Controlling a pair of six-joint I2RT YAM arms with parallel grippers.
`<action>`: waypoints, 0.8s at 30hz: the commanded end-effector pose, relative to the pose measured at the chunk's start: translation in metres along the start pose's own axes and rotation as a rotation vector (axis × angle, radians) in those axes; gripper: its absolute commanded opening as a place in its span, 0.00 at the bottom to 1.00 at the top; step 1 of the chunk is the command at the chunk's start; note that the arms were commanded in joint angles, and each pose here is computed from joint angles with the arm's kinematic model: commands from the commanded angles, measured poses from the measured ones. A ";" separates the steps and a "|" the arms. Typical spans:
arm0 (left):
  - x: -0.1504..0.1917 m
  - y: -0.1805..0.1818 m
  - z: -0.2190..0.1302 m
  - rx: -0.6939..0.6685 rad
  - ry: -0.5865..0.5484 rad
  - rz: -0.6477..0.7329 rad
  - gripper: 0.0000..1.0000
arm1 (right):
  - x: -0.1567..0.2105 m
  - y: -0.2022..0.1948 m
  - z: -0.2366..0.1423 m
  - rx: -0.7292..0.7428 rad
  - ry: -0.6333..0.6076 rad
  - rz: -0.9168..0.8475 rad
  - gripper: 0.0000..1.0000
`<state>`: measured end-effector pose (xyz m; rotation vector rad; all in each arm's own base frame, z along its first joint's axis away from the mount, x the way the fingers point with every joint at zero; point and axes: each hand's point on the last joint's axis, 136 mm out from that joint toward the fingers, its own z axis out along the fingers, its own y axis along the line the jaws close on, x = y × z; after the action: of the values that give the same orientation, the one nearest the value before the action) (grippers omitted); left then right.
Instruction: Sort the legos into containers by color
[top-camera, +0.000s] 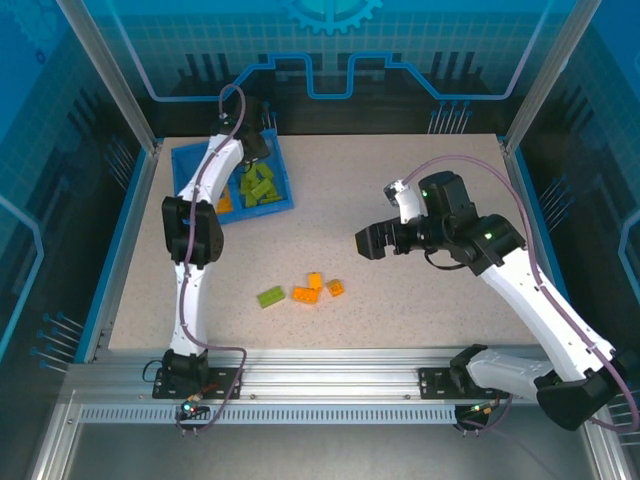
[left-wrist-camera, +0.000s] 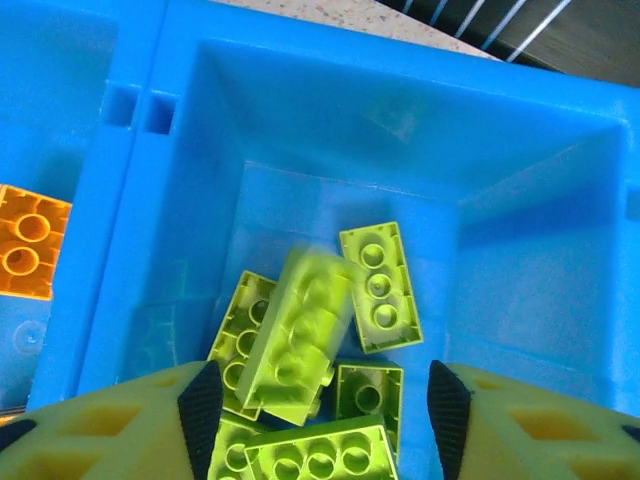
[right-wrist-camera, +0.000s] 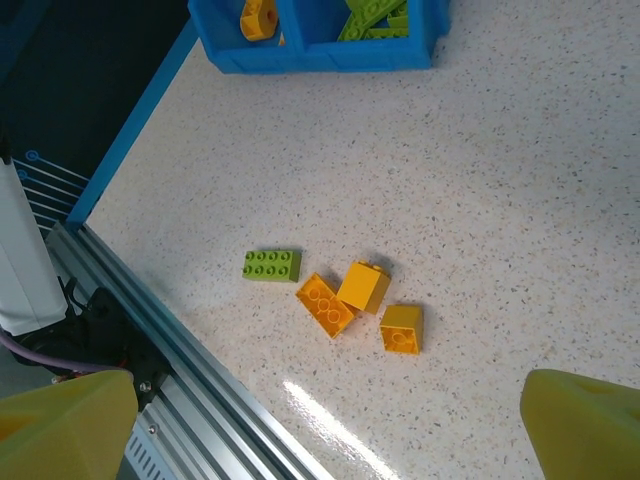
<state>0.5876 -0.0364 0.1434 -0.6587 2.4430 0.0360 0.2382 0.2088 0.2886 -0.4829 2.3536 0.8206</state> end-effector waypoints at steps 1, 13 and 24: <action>-0.020 -0.023 -0.036 0.121 -0.043 0.022 0.63 | 0.005 -0.005 -0.002 0.020 0.003 0.023 1.00; 0.060 -0.027 -0.176 0.461 0.025 -0.009 0.64 | 0.008 -0.015 0.038 0.028 0.065 0.083 1.00; 0.219 -0.002 -0.224 0.482 0.138 0.218 0.65 | 0.036 -0.026 0.106 0.124 0.211 0.164 1.00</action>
<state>0.3288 -0.1724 0.2280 -0.1741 2.4499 -0.5324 0.2649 0.2507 0.2003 -0.4016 2.6184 0.7607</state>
